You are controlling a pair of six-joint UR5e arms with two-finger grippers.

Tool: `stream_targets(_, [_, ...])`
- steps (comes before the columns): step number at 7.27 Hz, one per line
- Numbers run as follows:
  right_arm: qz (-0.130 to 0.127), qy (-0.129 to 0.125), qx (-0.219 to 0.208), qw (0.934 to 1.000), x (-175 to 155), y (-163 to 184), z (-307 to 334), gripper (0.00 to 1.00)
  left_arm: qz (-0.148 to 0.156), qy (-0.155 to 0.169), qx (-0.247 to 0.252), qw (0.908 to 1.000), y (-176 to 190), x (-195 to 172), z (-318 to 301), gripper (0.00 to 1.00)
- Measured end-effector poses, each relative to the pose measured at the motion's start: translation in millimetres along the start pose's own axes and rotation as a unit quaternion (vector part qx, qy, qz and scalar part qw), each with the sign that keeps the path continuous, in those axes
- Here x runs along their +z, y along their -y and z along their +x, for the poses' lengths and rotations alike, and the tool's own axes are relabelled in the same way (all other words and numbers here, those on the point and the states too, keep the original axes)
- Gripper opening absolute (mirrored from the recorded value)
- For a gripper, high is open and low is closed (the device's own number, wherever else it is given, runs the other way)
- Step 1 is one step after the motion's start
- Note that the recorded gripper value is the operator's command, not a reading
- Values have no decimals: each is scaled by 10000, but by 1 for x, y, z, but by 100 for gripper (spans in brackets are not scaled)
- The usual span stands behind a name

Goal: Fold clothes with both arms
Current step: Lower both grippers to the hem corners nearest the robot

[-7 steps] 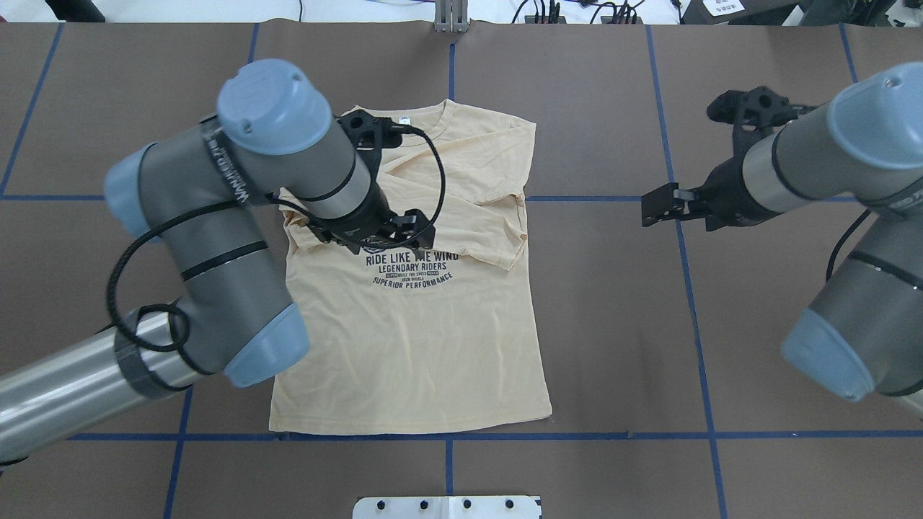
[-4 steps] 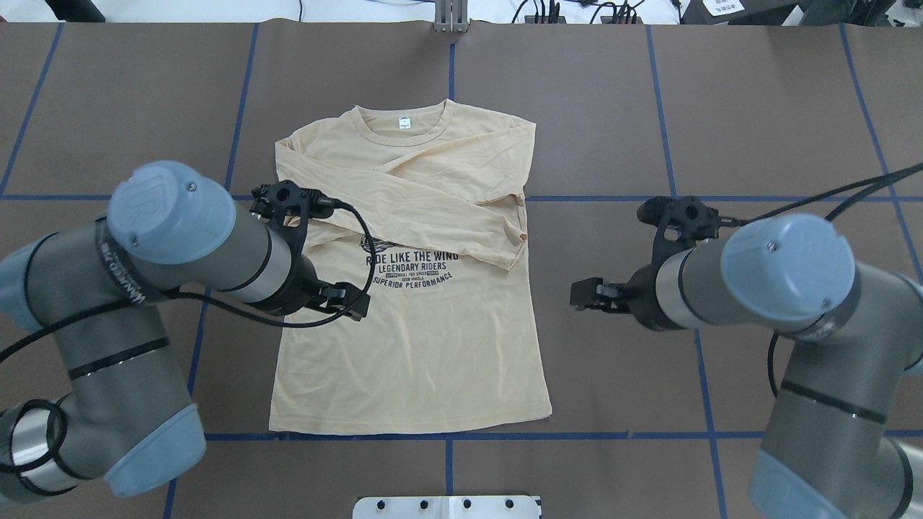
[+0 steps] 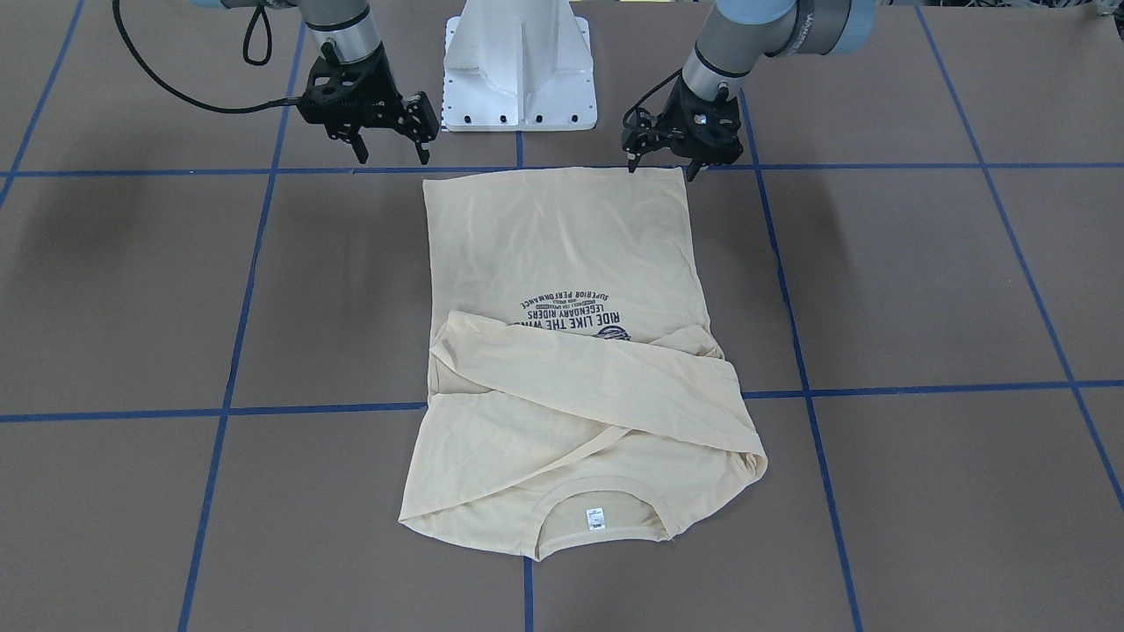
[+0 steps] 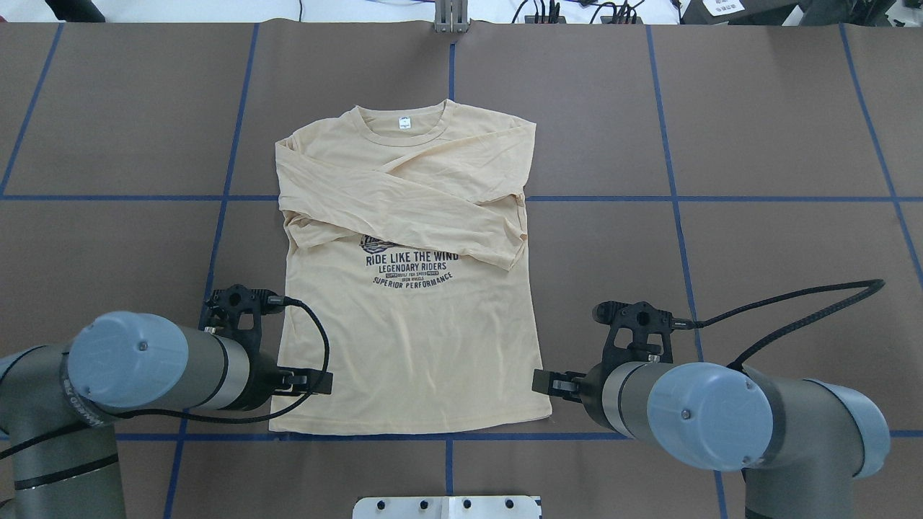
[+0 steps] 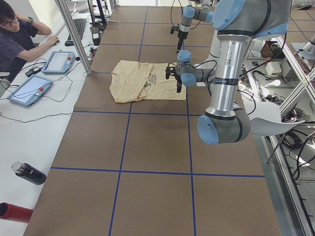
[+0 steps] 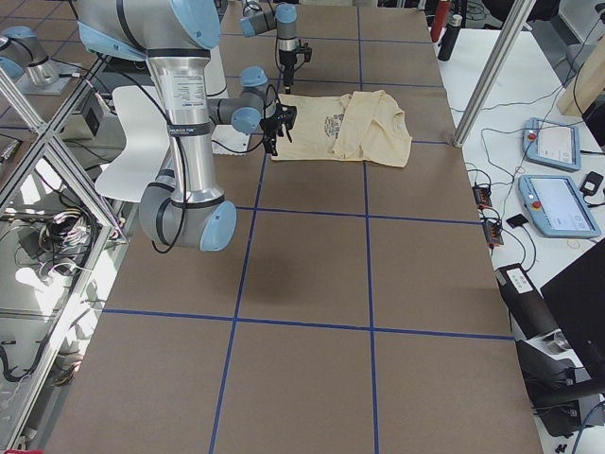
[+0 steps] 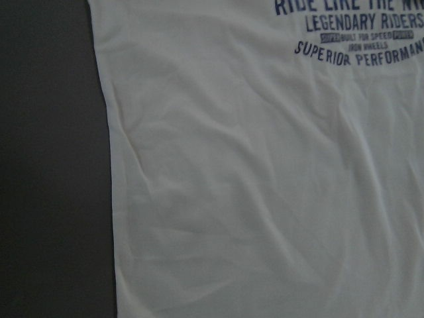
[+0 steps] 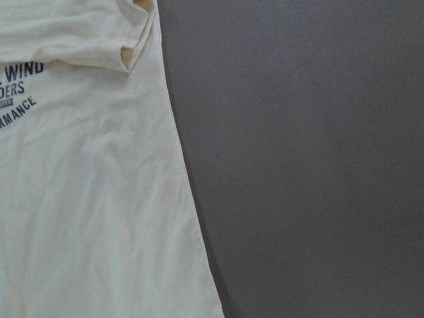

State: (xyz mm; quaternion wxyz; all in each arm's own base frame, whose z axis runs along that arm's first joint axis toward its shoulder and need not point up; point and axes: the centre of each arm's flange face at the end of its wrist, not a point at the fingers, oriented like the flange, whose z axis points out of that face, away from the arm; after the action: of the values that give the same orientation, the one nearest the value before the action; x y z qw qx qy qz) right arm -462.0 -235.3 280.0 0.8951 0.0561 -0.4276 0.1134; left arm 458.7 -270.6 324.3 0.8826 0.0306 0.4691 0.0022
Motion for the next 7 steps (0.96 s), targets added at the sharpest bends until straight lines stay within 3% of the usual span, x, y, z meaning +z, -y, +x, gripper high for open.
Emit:
stream_targets(1, [11,-22,-24,10000,2,-7,-1,100,-22,90,-211,9997,-10,12,-6,65])
stream_targets(3, [16,-29,-41,10000,3,-10,-2,100,-63,206,-508,9985,-19,24,-11,61])
stream_targets(7, [42,-30,-50,10000,3,-11,-2,100,-129,399,-564,9975,-26,34,-25,52])
